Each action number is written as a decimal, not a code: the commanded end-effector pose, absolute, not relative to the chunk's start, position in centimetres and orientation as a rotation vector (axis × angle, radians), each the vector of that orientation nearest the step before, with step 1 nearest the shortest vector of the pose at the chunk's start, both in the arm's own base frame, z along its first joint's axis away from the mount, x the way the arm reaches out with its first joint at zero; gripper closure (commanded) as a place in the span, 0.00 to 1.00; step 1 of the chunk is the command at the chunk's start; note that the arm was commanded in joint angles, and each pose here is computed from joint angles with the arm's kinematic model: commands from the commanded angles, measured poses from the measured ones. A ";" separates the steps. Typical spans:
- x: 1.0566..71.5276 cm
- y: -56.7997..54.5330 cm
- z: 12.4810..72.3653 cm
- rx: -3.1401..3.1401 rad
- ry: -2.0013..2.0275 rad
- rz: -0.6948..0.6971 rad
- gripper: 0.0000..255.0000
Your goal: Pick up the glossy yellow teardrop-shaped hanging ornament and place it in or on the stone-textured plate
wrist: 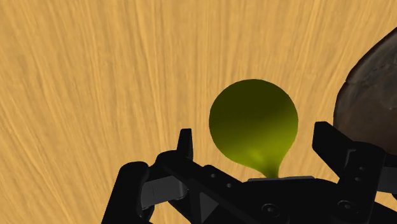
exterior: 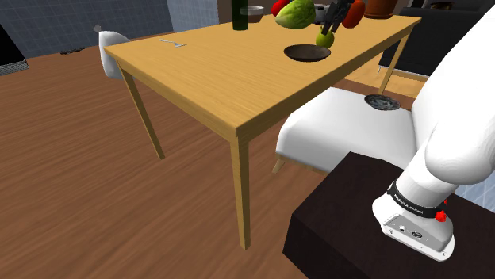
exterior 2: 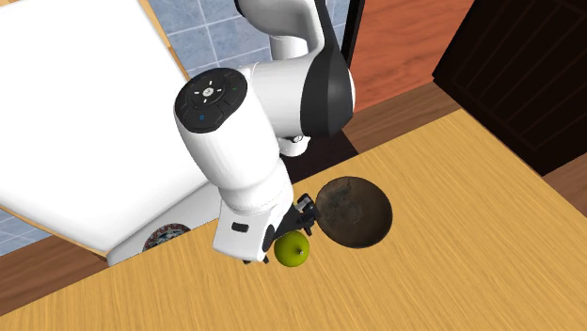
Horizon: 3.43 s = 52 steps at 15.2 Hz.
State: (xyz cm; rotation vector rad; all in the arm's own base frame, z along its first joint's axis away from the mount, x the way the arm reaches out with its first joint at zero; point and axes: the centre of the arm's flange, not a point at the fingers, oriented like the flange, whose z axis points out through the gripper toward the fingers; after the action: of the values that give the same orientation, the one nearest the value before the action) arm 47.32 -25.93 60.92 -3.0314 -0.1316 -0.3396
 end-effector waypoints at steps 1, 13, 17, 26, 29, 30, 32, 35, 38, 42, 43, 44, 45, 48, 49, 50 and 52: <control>47.5 -25.9 60.0 -3.032 -0.132 -0.341 0.00; 47.7 -25.8 59.2 -3.032 -0.132 -0.341 1.00; 47.7 -25.8 59.2 -3.032 -0.132 -0.341 1.00; 47.7 -25.8 62.4 -3.032 -0.132 -0.341 1.00; 47.7 -25.8 64.0 -3.032 -0.132 -0.341 1.00; 47.7 -25.8 64.5 -3.032 -0.132 -0.341 1.00; 47.7 -25.8 65.5 -3.032 -0.132 -0.341 1.00; 47.7 -25.8 67.1 -3.032 -0.132 -0.341 1.00; 47.7 -25.8 68.7 -3.032 -0.132 -0.341 1.00; 47.4 -21.8 69.0 -3.032 -0.132 -0.341 1.00; 47.3 -20.5 69.0 -3.032 -0.132 -0.341 1.00; 47.1 -19.2 68.9 -3.032 -0.132 -0.341 1.00; 47.0 -17.9 68.9 -3.032 -0.132 -0.341 1.00; 46.7 -13.9 68.7 -3.032 -0.132 -0.341 1.00; 46.6 -12.6 68.6 -3.032 -0.132 -0.341 1.00; 46.4 -11.3 68.6 -3.032 -0.132 -0.341 1.00; 46.3 -9.5 68.5 -3.032 -0.132 -0.341 1.00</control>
State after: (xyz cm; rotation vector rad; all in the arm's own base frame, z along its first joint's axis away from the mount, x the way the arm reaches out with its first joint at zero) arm 46.09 -10.27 68.65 -3.0313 -0.1339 -0.3403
